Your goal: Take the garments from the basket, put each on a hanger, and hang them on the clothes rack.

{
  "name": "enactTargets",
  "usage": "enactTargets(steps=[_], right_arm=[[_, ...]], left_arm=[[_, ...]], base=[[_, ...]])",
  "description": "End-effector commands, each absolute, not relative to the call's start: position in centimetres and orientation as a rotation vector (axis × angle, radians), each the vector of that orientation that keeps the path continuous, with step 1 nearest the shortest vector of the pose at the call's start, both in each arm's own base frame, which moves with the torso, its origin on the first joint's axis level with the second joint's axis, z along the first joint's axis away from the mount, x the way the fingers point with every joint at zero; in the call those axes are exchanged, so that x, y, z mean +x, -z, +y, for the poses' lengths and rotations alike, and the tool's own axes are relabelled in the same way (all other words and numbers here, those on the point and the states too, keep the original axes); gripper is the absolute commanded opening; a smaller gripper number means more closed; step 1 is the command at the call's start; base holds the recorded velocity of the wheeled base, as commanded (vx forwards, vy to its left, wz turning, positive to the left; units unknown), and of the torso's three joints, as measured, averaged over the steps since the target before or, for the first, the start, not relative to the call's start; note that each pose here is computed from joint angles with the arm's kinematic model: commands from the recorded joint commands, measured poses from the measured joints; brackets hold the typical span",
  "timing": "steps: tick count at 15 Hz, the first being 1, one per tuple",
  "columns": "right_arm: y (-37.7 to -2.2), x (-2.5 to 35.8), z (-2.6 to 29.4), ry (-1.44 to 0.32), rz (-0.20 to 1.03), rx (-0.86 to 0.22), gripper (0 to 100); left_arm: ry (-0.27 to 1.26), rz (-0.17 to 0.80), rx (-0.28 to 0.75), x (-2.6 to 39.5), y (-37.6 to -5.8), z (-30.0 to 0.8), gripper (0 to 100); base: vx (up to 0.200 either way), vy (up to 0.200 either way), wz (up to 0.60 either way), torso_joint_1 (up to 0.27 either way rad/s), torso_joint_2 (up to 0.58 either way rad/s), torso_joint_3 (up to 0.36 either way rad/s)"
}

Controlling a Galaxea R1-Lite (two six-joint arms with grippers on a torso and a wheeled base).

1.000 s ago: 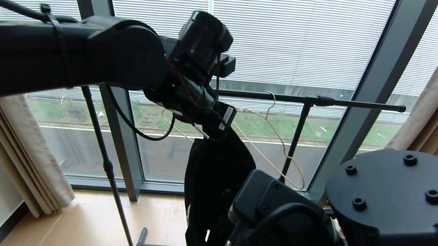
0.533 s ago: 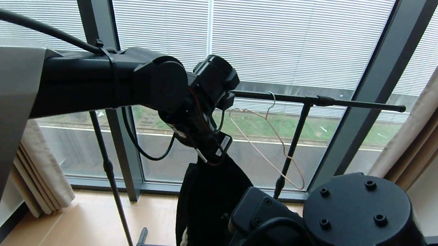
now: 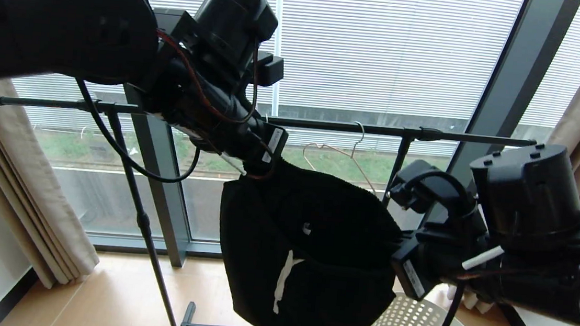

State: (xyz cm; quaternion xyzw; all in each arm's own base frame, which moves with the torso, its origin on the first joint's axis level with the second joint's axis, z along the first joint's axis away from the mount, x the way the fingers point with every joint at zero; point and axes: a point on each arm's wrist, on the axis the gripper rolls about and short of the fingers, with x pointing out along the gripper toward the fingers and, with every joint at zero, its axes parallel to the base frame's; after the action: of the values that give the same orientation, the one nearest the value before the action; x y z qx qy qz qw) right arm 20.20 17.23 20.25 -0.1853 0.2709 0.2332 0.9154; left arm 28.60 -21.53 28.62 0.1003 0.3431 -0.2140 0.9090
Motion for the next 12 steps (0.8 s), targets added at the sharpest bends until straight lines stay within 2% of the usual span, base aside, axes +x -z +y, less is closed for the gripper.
enactTargets(steps=[1,3,7,10,12], right_arm=[[-21.4,23.7,17.7,-0.411,0.52,-0.343,0],[-22.3,26.5,19.2,-0.361,0.477,-0.329,0],[-22.6,31.9,23.1,-0.328,0.415,-0.3,0],[-22.2,35.0,25.8,-0.332,0.366,-0.269,0],[-22.1,35.5,27.7,-0.356,0.341,-0.245,0]], left_arm=[[0.451,0.684,0.215,25.5,-27.7,-19.1,0],[0.456,0.721,0.265,23.9,-24.9,-17.9,0],[0.496,0.778,0.308,20.4,-22.5,-16.9,0],[0.573,0.812,0.318,17.8,-21.5,-18.6,0],[0.619,0.828,0.312,16.4,-21.2,-19.7,0]], base=[[0.0,0.0,0.0,0.0,0.0,0.0],[0.0,0.0,0.0,0.0,0.0,0.0],[0.0,0.0,0.0,0.0,0.0,0.0],[0.0,0.0,0.0,0.0,0.0,0.0],[0.0,0.0,0.0,0.0,0.0,0.0]])
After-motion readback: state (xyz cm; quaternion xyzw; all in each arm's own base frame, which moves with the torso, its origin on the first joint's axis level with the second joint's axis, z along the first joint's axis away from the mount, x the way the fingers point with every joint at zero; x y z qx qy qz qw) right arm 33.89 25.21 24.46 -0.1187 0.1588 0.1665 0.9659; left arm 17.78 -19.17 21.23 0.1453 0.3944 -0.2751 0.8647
